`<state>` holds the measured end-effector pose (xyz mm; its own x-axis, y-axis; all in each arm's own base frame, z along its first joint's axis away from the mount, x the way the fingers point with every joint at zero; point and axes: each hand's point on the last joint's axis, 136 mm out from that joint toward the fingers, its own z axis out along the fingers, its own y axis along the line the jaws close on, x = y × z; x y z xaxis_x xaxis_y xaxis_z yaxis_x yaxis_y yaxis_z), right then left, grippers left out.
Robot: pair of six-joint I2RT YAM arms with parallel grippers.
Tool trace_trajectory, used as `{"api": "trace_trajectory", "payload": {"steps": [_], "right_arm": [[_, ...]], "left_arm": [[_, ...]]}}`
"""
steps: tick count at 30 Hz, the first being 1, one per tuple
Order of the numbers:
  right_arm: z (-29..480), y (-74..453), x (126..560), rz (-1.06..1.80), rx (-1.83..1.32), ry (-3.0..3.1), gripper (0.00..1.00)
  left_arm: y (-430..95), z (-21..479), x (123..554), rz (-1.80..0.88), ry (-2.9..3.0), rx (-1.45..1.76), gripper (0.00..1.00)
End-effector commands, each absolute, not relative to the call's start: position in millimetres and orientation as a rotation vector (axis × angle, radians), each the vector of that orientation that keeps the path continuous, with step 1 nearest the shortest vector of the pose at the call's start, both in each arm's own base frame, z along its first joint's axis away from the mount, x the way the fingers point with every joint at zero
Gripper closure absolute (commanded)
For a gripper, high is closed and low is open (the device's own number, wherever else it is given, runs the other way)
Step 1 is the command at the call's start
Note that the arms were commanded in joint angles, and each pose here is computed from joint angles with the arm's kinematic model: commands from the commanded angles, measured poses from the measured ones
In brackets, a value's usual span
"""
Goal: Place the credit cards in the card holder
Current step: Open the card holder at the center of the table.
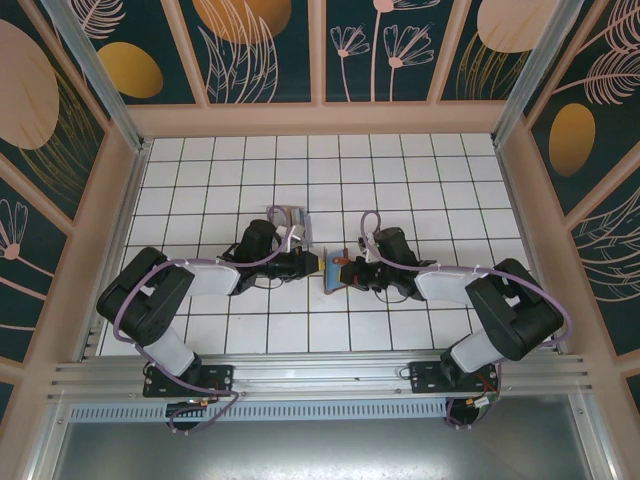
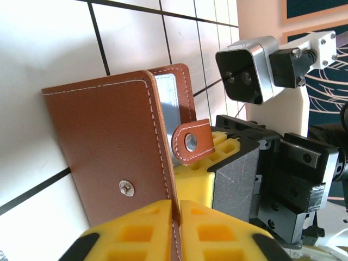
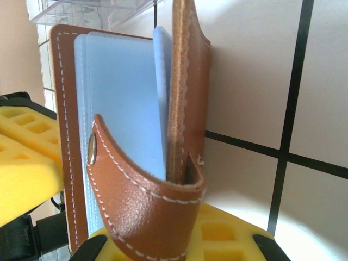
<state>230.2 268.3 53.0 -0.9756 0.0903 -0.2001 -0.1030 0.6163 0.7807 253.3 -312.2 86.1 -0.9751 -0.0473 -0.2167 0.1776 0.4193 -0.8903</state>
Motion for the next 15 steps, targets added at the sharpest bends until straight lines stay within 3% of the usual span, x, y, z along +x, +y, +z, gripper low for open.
{"api": "trace_trajectory", "payload": {"steps": [1, 4, 9, 10, 11, 15], "right_arm": [[64.8, 270.9, 232.3, 1.297, -0.055, 2.572, 0.95], [65.8, 270.7, 232.0, 1.3, -0.053, 2.568, 0.95], [66.5, 270.2, 232.2, 1.292, -0.06, 2.569, 0.95], [67.1, 270.1, 232.1, 1.292, -0.061, 2.568, 0.95], [67.8, 269.8, 232.7, 1.289, -0.061, 2.565, 0.95], [67.4, 269.6, 232.1, 1.286, -0.065, 2.567, 0.95]], "left_arm": [[-315.3, 87.3, 255.3, -1.589, 2.449, 0.15, 0.89], [-314.6, 85.2, 254.7, -1.571, 2.464, 0.155, 0.87], [-313.6, 83.4, 255.5, -1.551, 2.476, 0.157, 0.63], [-314.0, 83.8, 255.7, -1.549, 2.477, 0.159, 0.63], [-313.9, 83.6, 256.1, -1.545, 2.479, 0.16, 0.63], [-313.5, 80.9, 257.0, -1.532, 2.49, 0.161, 0.83]]}}
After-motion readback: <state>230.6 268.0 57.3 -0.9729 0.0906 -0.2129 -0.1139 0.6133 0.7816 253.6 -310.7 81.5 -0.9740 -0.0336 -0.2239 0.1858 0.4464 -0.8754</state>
